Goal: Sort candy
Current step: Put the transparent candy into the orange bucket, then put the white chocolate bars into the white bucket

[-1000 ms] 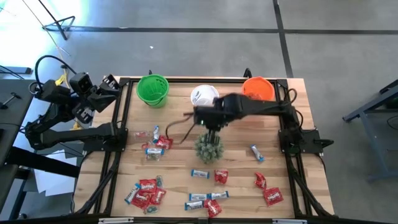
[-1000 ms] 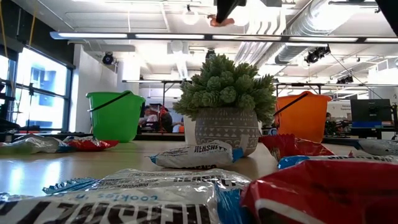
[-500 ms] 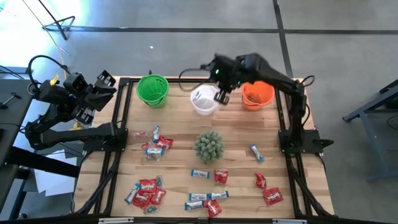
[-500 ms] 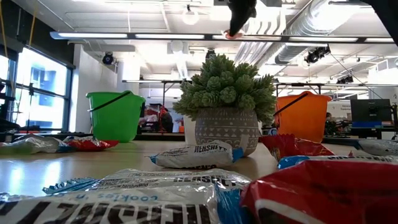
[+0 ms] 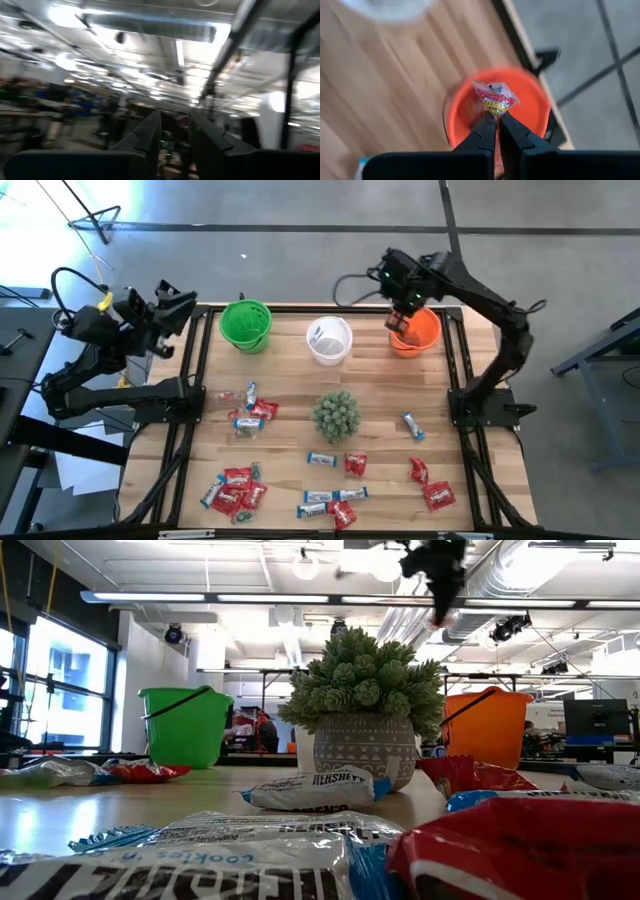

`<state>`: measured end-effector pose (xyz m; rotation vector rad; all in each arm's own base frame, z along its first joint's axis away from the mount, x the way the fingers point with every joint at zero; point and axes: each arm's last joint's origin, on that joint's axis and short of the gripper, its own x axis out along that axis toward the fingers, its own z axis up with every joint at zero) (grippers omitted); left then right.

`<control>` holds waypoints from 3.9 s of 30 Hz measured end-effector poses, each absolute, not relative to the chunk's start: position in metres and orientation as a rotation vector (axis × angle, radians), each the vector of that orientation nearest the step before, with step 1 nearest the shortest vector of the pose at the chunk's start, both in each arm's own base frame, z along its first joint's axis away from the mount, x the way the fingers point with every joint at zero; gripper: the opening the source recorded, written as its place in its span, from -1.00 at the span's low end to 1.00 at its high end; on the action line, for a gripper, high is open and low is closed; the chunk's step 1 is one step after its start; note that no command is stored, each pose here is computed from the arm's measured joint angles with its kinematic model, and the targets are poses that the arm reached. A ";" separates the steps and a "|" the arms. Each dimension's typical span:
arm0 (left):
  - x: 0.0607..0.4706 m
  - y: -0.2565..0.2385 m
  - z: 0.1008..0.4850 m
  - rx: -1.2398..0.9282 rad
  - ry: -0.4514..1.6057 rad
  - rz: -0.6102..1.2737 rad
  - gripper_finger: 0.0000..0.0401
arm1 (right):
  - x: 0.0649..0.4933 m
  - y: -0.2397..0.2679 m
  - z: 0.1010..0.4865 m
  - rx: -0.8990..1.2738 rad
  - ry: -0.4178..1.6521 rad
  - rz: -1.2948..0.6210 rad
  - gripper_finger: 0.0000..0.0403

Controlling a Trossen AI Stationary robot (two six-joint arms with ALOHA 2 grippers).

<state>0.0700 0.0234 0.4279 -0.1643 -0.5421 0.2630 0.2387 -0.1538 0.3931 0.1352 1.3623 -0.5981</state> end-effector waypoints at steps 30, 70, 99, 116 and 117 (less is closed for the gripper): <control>0.108 0.042 0.432 -0.169 -0.597 0.462 -0.59 | 0.165 -0.186 0.276 0.237 1.345 -0.673 -0.44; 0.119 0.033 0.417 -0.109 -0.365 0.070 -0.59 | 0.218 -0.029 0.336 0.889 1.338 -0.783 -0.28; 0.138 0.041 0.410 -0.432 -0.341 0.087 -0.59 | 0.196 0.109 0.328 0.649 1.343 -0.756 -0.28; 0.146 0.037 0.413 -0.448 -0.370 0.041 -0.59 | 0.191 0.100 0.217 0.640 1.434 -0.833 -0.28; 0.145 0.037 0.413 -0.442 -0.372 0.040 -0.59 | 0.192 0.098 0.209 0.648 1.427 -0.827 -0.28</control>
